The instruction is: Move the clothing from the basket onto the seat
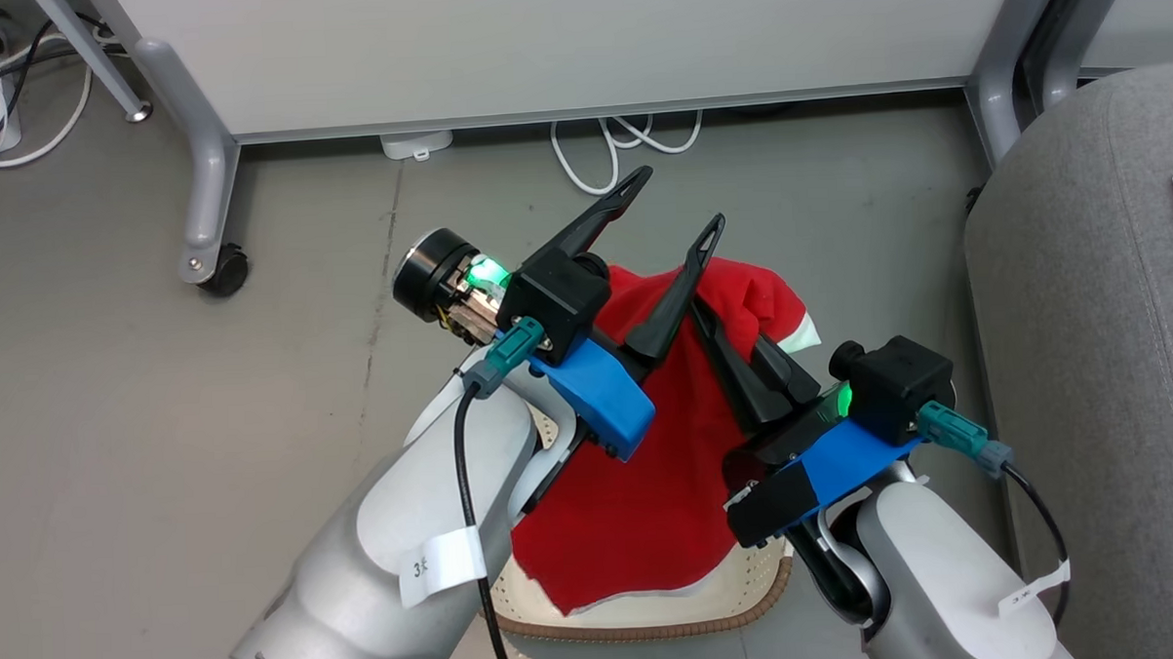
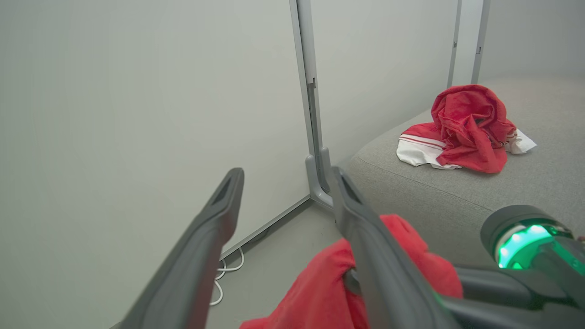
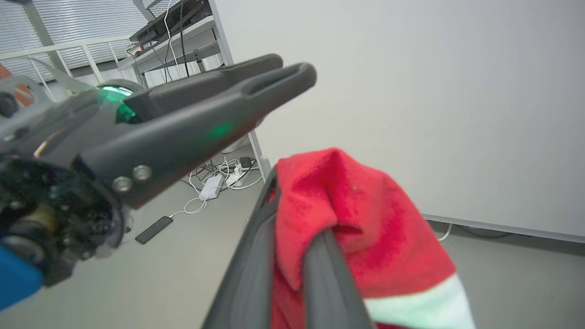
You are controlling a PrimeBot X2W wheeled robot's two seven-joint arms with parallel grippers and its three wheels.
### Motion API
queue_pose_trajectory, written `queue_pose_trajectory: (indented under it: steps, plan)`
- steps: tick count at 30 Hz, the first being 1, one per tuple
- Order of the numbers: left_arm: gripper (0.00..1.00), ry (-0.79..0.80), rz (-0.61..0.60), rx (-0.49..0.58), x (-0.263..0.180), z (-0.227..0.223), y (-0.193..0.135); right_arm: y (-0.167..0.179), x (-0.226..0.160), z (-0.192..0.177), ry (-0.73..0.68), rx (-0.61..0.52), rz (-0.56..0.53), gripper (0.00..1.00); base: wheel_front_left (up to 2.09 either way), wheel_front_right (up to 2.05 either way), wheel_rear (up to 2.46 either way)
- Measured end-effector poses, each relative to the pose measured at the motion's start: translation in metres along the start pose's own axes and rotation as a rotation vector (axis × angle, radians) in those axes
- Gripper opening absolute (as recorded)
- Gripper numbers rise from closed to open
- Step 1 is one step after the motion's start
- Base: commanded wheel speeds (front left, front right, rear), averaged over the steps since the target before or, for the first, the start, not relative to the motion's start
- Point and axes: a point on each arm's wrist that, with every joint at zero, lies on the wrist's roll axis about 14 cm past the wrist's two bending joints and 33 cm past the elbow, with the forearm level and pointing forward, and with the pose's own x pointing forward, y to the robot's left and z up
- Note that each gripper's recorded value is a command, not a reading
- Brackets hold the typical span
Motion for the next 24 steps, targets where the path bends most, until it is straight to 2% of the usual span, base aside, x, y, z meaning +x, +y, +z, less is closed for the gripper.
queue_pose_trajectory:
  steps: [7, 14, 24]
  plan:
    - [1.00, -0.003, -0.021, -0.009, 0.005, -0.002, -0.007, -0.018, -0.006, 0.006, -0.014, -0.028, -0.053, 0.00, 0.00, 0.00, 0.00]
    - [1.00, 0.010, -0.069, -0.029, 0.013, -0.012, -0.024, -0.053, -0.018, 0.022, -0.053, -0.064, -0.155, 0.00, 0.00, 0.00, 0.00]
    - [1.00, 0.025, -0.211, -0.066, 0.030, -0.030, -0.072, -0.115, -0.056, 0.047, -0.105, -0.127, -0.352, 0.00, 0.00, 0.00, 0.00]
